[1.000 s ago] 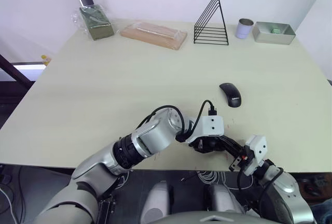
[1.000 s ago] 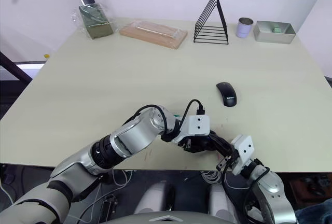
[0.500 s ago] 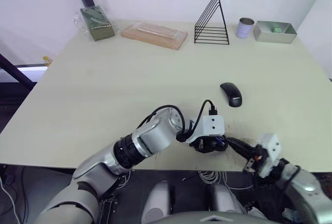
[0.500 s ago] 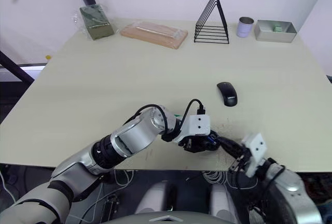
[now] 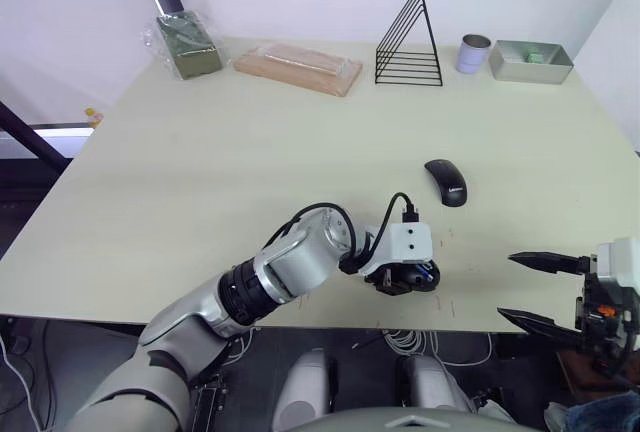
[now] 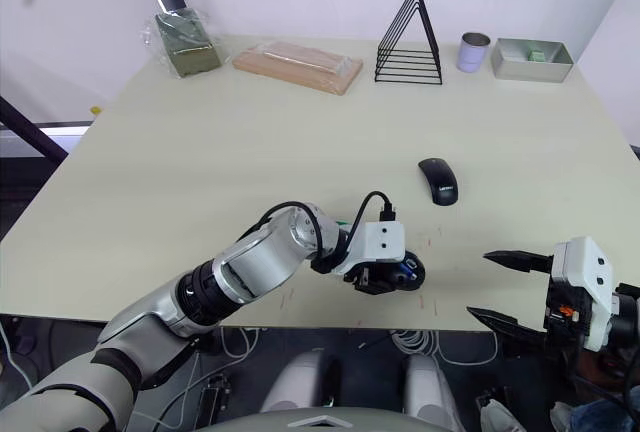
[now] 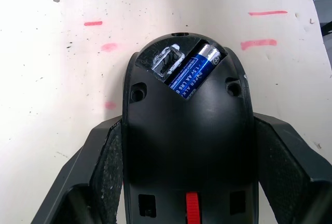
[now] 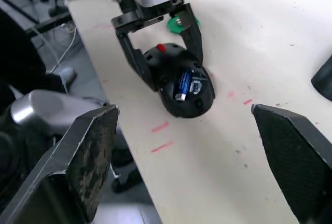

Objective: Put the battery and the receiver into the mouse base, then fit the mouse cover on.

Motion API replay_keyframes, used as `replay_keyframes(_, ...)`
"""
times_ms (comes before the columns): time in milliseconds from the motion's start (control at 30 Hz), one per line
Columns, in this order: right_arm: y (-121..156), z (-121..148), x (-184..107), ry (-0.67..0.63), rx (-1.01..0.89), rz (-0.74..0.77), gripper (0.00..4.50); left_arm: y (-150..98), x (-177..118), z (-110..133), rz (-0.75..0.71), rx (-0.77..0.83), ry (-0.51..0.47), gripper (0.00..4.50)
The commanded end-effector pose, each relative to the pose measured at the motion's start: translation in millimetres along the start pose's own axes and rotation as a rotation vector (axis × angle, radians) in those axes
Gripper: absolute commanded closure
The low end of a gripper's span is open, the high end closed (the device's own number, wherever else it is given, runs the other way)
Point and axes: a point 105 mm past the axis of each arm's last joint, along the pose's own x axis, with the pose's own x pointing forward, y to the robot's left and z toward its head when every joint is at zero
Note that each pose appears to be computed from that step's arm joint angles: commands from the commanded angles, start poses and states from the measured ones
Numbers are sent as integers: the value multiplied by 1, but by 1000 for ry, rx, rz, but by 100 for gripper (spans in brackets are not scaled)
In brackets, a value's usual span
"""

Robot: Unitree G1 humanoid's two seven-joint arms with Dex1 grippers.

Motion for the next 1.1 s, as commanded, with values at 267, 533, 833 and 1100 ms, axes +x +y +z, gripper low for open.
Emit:
replay_keyframes(267, -1, 5, -8, 5, -25, -7, 11, -5, 4, -16, -21, -10, 32, 153)
replay_keyframes(533, -4, -2, -12, 15, -8, -31, 0, -3, 1, -2, -12, -6, -66, 2)
replay_keyframes(833, -5, -3, -12, 2, -1, -43, 0, 2, -35, 0, -3, -9, -166, 2)
replay_keyframes(1100, -6, -1, -12, -31, -6, -50, 0, 1, -77, -15, 20, -90, -289, 2)
